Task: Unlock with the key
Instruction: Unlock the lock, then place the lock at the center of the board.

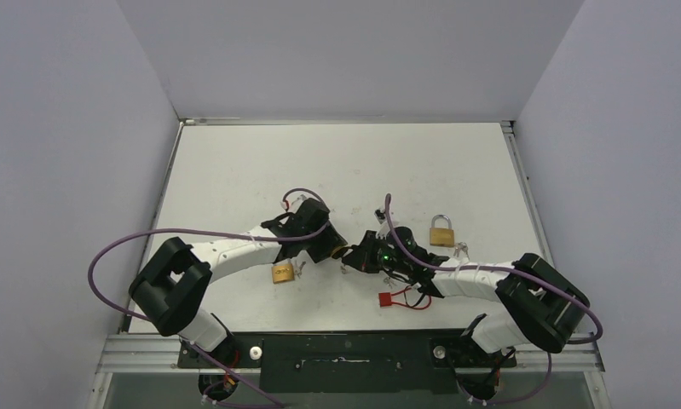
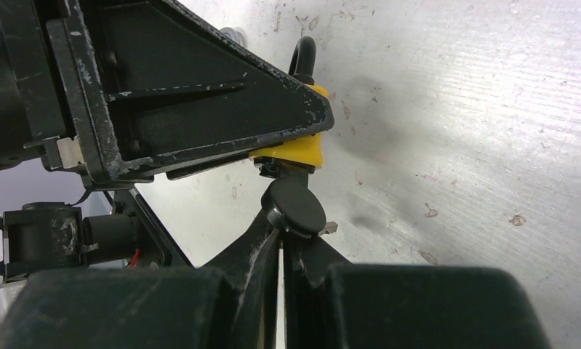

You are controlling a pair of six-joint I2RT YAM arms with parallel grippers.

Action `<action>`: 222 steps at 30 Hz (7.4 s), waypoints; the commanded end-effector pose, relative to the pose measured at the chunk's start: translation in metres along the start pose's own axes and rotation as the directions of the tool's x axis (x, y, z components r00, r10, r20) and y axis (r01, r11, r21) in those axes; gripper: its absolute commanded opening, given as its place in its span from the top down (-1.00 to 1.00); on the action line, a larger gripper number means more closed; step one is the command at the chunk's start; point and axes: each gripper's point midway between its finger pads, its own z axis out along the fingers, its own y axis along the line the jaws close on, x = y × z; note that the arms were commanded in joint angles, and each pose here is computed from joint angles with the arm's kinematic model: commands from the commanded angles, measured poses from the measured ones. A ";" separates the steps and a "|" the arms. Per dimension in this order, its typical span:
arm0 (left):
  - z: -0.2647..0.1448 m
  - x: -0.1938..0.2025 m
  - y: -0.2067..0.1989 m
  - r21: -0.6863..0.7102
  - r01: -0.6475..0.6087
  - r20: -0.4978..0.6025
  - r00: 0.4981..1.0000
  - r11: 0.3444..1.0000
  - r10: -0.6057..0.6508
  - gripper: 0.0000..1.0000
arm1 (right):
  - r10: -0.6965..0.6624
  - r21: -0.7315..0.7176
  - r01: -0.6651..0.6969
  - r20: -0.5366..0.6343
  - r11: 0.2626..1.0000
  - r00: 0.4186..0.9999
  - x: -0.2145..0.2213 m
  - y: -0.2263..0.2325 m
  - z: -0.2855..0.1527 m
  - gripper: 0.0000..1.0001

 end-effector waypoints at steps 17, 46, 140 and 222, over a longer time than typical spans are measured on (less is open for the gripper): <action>-0.053 0.037 -0.090 0.351 -0.016 -0.177 0.981 0.936 0.083 1.00 | 0.020 -0.094 -0.013 0.071 0.995 0.997 -0.044 0.031 0.011 1.00; -0.055 0.037 -0.086 0.364 0.113 -0.194 0.980 0.925 -0.044 1.00 | -0.046 -0.071 0.060 0.185 0.996 0.982 -0.071 0.032 0.020 0.85; -0.066 -0.033 -0.082 0.402 0.260 -0.026 0.962 0.878 -0.273 1.00 | -0.036 -0.109 0.065 0.251 0.992 0.967 -0.062 0.045 0.003 0.60; -0.190 -0.025 -0.140 0.319 -0.947 0.794 0.294 0.048 0.532 1.00 | -0.258 0.032 0.259 0.274 0.965 0.927 -0.174 0.114 -0.126 -0.49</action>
